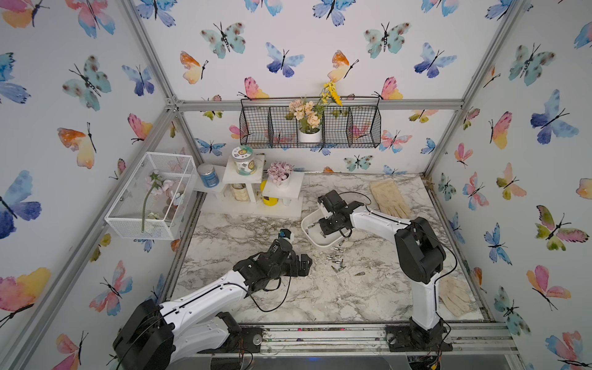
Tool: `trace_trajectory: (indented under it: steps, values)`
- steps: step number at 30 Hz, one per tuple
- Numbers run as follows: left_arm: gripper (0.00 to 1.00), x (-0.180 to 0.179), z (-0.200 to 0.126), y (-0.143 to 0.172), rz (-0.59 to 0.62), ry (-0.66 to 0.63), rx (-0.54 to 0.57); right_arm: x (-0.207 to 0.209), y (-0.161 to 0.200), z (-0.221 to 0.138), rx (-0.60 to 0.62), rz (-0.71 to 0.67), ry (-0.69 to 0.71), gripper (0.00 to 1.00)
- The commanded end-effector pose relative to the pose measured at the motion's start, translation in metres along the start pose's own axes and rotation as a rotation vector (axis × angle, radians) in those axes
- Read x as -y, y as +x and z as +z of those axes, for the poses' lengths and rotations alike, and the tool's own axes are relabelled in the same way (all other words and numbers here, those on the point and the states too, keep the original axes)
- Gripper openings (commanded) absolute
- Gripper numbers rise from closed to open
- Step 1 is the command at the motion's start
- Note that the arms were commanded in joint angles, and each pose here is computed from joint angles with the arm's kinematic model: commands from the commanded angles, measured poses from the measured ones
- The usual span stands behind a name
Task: Put the bit on the desktop into the storage box
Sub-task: Place the screwdriver bit in the storage box, then pick up the screwdriver bit from the center of the board.
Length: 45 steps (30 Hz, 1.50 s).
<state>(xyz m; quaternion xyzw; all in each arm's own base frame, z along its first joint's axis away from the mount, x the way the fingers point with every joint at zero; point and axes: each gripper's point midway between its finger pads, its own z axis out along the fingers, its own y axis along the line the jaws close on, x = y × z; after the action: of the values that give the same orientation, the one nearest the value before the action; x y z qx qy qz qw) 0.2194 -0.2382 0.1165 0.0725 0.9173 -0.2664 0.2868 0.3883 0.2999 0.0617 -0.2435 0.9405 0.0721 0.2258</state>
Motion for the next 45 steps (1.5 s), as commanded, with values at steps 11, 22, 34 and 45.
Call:
trace_trajectory:
  steps: [11,22,34,45]
  values:
    - [0.99,0.026,0.020,0.005,0.095,-0.105,-0.062,0.039,-0.012,-0.126,0.246,0.122,0.084,0.39]
    - [0.99,0.044,0.054,0.016,0.165,-0.176,-0.155,0.086,0.036,-0.194,0.471,0.270,0.248,0.74]
    - [0.93,0.060,0.091,0.028,0.217,-0.255,-0.229,0.109,0.075,-0.214,0.538,0.365,0.333,0.96]
    - [0.82,0.056,0.108,0.039,0.263,-0.348,-0.263,0.118,0.085,-0.224,0.568,0.385,0.372,0.96]
